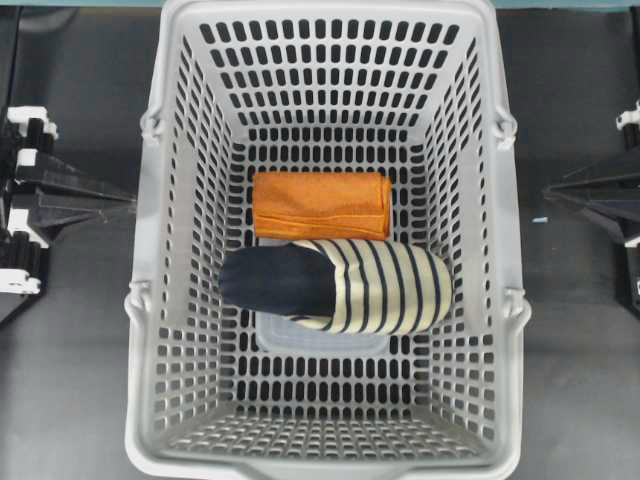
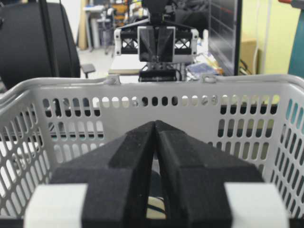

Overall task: Pick up the slipper from the shopping basket with the left arm.
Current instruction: 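Move the left gripper over the striped slipper in the basket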

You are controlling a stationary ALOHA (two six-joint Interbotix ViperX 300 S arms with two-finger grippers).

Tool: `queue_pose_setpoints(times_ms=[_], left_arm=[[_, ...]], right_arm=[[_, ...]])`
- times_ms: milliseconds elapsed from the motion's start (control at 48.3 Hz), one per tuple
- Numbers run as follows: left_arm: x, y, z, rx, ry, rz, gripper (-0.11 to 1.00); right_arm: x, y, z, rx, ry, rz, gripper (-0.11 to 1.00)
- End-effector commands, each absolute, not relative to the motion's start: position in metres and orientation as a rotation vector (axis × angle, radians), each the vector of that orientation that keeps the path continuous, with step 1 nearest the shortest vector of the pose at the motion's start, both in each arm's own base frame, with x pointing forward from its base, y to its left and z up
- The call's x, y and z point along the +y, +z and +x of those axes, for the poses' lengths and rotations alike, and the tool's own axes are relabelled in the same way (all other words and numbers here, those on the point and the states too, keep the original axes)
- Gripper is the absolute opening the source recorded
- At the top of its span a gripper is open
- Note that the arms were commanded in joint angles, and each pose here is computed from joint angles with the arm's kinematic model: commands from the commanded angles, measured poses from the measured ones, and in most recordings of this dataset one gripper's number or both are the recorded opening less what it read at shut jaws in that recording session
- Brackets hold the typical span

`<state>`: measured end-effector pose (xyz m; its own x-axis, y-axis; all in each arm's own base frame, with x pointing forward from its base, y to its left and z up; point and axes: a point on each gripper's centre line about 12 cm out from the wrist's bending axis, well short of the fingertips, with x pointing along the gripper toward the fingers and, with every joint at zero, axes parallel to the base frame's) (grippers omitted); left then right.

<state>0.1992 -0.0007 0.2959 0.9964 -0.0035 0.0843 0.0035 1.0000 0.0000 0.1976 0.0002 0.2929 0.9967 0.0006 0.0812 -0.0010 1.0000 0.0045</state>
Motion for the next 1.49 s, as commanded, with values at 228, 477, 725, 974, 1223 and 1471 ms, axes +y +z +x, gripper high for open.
queue_pose_setpoints(times_ms=[228,477,725,974,1223,1471], left_arm=[[-0.006,0.377,0.215,0.101,-0.022,0.012,0.00],[-0.019,0.410,0.269,0.327,-0.060,0.025,0.00],[-0.031,0.395,0.342,0.575,-0.074,0.047,0.00],[-0.044,0.374,0.390,0.711,-0.089,0.061,0.00],[-0.056,0.352,0.423,0.814,-0.100,0.071,0.00],[-0.057,0.337,0.443,0.892,-0.099,0.083,0.39]], right_arm=[[0.000,0.299,0.195,-0.109,0.001,0.023,-0.02],[0.000,0.297,0.193,-0.090,0.001,0.024,-0.02],[0.000,0.297,0.193,-0.086,0.001,0.024,-0.02],[0.001,0.297,0.193,-0.086,0.003,0.024,-0.02],[0.001,0.297,0.193,-0.084,0.004,0.025,-0.02],[0.002,0.295,0.194,-0.080,0.012,0.025,-0.02]])
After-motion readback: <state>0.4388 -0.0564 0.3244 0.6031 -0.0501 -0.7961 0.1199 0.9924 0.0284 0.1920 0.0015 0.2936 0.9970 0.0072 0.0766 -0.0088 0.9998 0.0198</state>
